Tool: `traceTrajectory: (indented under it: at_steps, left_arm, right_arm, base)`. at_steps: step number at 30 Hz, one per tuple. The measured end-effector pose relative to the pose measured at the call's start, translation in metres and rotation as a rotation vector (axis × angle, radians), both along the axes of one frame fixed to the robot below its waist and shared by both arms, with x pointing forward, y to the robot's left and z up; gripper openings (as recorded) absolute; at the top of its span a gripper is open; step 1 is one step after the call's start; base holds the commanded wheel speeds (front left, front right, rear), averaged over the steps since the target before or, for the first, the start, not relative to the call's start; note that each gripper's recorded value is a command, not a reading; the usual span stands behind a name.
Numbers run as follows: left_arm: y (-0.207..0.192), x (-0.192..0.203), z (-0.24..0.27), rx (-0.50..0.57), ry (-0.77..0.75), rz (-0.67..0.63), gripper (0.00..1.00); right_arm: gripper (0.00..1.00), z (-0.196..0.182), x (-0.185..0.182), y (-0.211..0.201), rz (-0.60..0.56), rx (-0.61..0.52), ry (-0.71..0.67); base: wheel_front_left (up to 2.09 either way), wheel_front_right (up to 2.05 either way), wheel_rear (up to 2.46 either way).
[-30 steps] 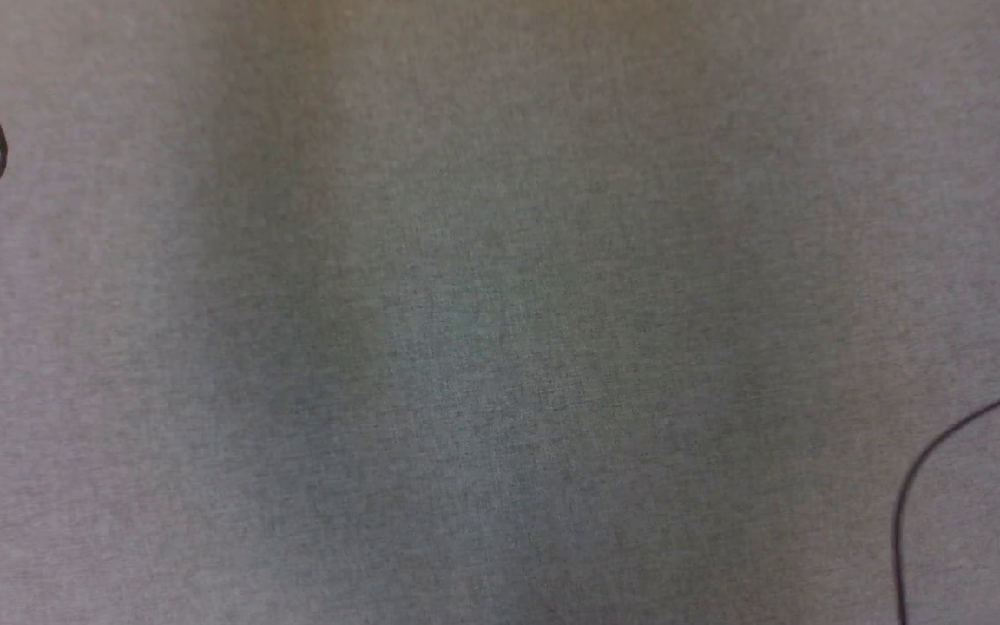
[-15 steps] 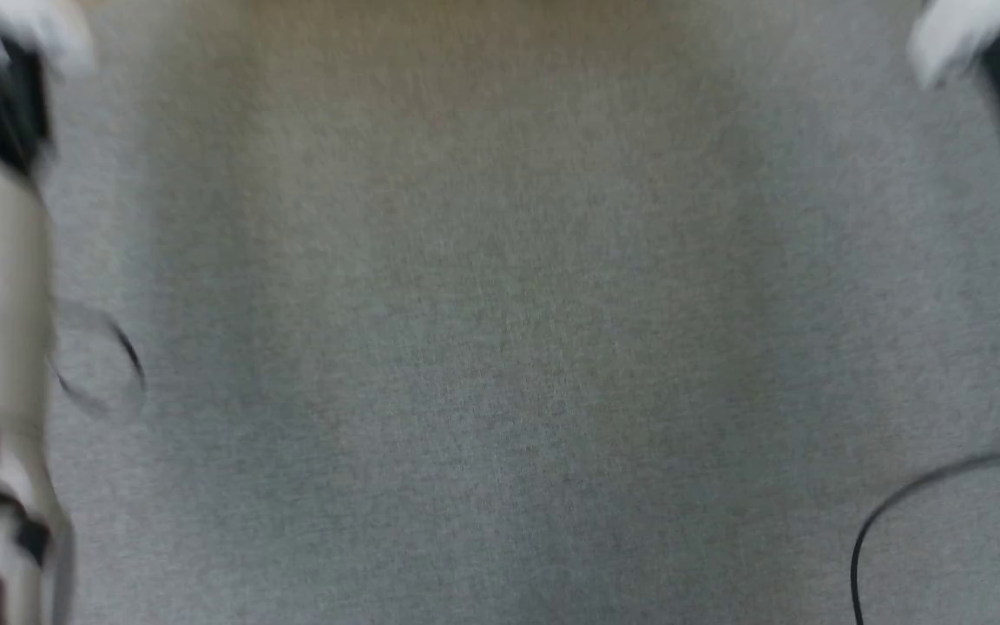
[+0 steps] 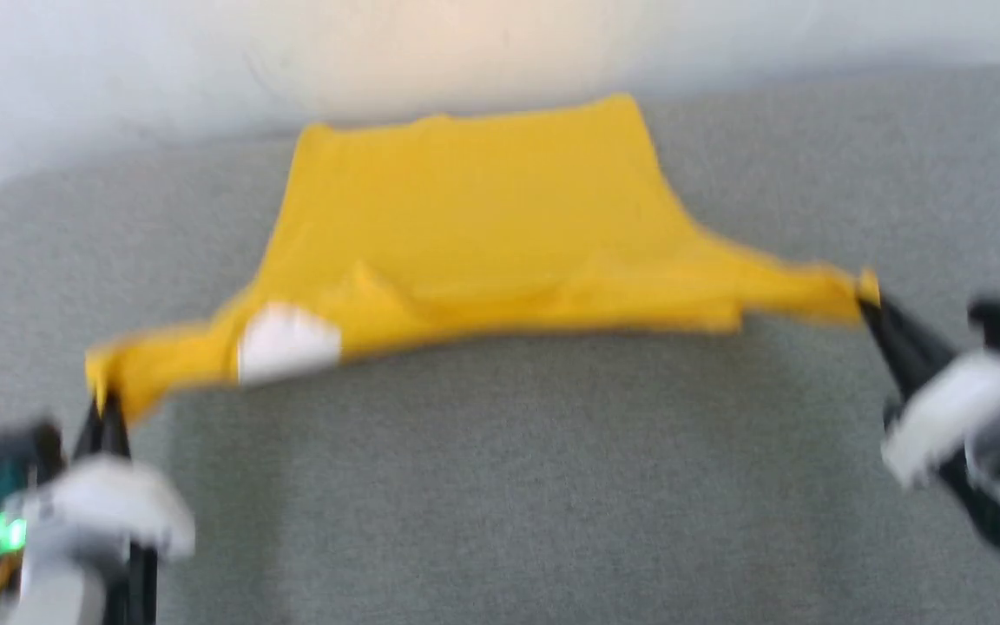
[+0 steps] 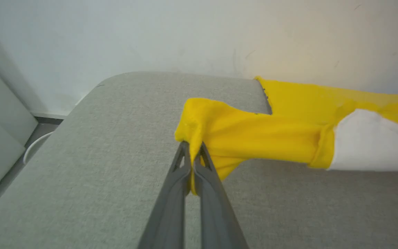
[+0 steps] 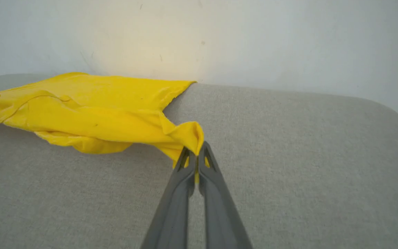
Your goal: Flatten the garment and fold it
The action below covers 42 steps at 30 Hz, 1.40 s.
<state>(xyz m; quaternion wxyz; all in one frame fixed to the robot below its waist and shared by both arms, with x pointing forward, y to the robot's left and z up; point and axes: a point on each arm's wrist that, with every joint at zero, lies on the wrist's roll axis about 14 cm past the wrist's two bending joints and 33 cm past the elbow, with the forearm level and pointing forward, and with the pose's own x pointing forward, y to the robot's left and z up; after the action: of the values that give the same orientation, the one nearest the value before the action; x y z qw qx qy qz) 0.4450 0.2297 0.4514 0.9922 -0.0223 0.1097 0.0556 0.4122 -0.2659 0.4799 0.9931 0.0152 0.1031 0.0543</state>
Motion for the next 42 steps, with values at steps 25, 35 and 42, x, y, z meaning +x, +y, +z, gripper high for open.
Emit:
traceTrajectory:
  at_steps: [25,35,42]
  left_arm:
    - [0.006,-0.193,-0.056,-0.018,0.449,0.111,0.0]
    - [-0.001,-0.168,-0.03,-0.047,0.256,0.121,0.0]
    - [-0.009,-0.158,-0.012,-0.05,0.15,0.121,0.0]
  right_arm:
    - [0.64,-0.11,-0.213,0.04,-0.239,0.246,0.646]
    - [1.0,-0.075,-0.159,0.023,-0.229,0.214,0.502]
    - [1.0,-0.05,-0.067,-0.008,-0.301,0.264,0.277]
  base:
    - [0.0,0.0,0.0]
    - [0.0,0.0,0.0]
    - [0.0,0.0,0.0]
